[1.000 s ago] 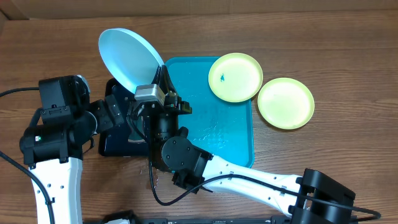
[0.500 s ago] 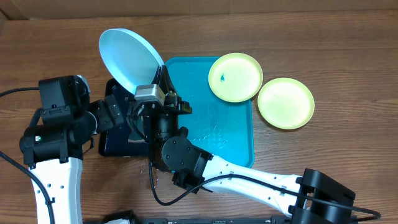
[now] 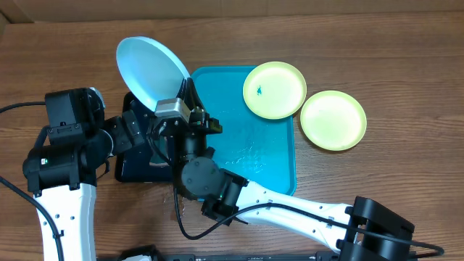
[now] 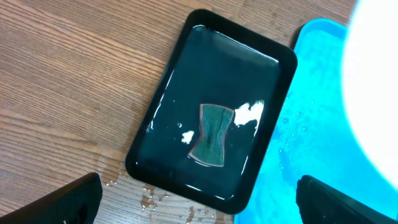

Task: Clean dirty plates on tray and stack at the side
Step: 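Swing the light-blue plate right and lower it onto the yellow plate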

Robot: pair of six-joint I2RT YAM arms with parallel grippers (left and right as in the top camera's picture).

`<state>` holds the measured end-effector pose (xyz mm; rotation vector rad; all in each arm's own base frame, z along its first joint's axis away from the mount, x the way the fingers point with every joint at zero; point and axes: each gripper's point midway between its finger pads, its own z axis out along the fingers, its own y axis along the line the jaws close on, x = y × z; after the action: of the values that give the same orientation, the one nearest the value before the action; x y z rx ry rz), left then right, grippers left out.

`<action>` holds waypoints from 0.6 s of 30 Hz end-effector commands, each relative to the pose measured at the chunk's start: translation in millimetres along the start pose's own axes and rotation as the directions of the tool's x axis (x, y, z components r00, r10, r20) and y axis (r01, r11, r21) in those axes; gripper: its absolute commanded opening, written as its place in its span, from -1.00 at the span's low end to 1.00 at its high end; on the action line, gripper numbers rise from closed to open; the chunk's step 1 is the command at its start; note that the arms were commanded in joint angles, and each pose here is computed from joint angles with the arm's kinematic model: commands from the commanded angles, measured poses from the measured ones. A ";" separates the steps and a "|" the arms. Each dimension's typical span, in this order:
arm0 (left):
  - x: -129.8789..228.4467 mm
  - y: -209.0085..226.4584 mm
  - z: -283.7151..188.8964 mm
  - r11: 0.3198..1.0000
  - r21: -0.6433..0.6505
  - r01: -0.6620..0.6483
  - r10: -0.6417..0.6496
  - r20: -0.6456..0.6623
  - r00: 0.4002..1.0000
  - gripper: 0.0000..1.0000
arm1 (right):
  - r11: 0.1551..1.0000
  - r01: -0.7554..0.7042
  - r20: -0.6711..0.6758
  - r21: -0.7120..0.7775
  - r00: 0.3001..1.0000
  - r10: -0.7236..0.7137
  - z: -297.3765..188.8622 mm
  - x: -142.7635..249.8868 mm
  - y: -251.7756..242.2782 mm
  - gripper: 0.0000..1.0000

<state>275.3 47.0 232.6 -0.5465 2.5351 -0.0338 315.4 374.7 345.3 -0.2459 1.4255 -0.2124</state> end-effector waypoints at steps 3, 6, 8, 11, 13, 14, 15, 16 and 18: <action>-4.8 0.7 -4.1 1.000 -0.008 -0.016 0.016 0.019 1.000 1.00 | 0.973 -0.231 -0.101 0.007 0.968 0.230 13.3 28.7 2.0 -0.92; -4.8 0.7 -4.1 1.000 -0.008 -0.016 0.016 0.019 1.000 1.00 | 0.945 -0.321 -0.228 -0.067 0.927 0.298 16.9 66.0 22.0 -0.92; -4.8 0.7 -4.1 1.000 -0.008 -0.016 0.016 0.019 1.000 1.00 | 0.910 -0.393 -0.338 -0.130 0.881 0.332 17.3 90.1 37.4 -0.92; -4.8 0.7 -4.1 1.000 -0.008 -0.016 0.016 0.019 1.000 1.00 | 0.866 -0.488 -0.447 -0.108 0.802 0.396 25.3 116.1 36.5 -0.92; -4.8 0.7 -4.1 1.000 -0.008 -0.016 0.016 0.019 1.000 1.00 | 0.857 -0.507 -0.457 -0.093 0.786 0.416 31.9 117.6 28.7 -0.92; -4.8 0.7 -4.1 1.000 -0.008 -0.016 0.016 0.019 1.000 1.00 | 0.851 -0.516 -0.461 -0.094 0.780 0.423 34.4 115.5 24.7 -0.92; -4.8 0.7 -4.1 1.000 -0.007 -0.016 0.016 0.019 1.000 1.00 | 0.842 -0.533 -0.468 -0.087 0.768 0.437 36.7 113.2 18.8 -0.92; -4.8 0.7 -4.1 1.000 -0.007 -0.016 0.016 0.019 1.000 1.00 | 0.832 -0.549 -0.475 -0.079 0.755 0.452 38.3 110.8 12.1 -0.92; -4.9 0.7 -4.1 1.000 -0.008 -0.016 0.016 0.020 1.000 1.00 | 0.811 -0.583 -0.496 -0.045 0.718 0.489 42.3 108.4 -6.8 -0.92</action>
<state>275.3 47.2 232.6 -0.5471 2.5350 -0.0332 369.8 352.2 206.2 -0.0868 1.9510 0.1781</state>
